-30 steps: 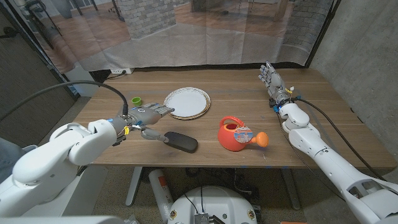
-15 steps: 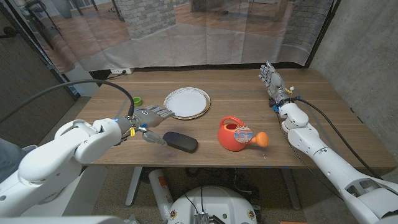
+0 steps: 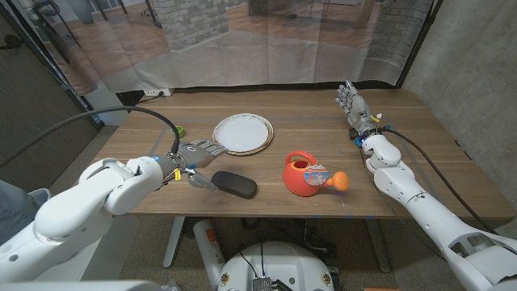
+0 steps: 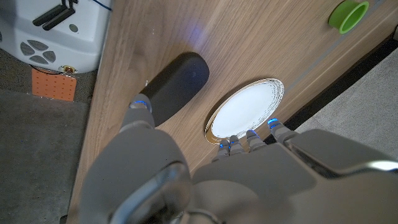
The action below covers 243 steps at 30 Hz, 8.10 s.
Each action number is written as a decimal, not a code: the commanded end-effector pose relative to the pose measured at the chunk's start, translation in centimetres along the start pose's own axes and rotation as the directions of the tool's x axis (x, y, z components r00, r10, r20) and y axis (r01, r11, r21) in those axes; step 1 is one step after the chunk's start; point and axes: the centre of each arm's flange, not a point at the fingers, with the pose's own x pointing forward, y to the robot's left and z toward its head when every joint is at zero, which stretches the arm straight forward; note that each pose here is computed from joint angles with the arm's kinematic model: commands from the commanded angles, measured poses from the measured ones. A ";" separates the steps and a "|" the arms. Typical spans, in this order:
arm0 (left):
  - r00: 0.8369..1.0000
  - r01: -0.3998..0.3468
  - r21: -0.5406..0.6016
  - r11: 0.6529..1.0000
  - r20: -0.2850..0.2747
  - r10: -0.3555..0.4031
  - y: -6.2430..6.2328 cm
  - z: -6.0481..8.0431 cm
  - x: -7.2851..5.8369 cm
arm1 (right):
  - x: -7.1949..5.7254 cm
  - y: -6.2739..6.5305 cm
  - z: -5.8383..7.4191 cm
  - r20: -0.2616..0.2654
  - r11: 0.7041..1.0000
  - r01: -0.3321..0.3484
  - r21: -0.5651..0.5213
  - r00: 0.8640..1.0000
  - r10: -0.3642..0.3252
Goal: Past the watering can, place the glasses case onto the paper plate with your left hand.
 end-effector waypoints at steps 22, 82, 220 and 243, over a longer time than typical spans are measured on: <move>0.997 0.066 -0.041 0.997 0.037 -0.065 -1.2 0.0 2.7 | -0.5 -0.2 -0.3 -0.009 1.000 0.020 0.002 1.000 -0.019; 0.985 0.162 -0.083 0.983 0.074 -0.156 -1.6 2.2 6.4 | -0.3 -2.2 -1.9 -0.027 0.998 0.056 0.035 0.998 -0.055; 0.996 0.092 -0.206 0.974 0.033 -0.087 -2.8 4.3 9.1 | -1.4 -2.6 -4.2 -0.040 0.993 0.097 0.070 0.995 -0.094; 0.999 0.052 -0.207 0.977 0.019 -0.049 -1.3 3.4 10.0 | -1.4 -3.0 -3.5 -0.032 0.994 0.100 0.053 0.995 -0.098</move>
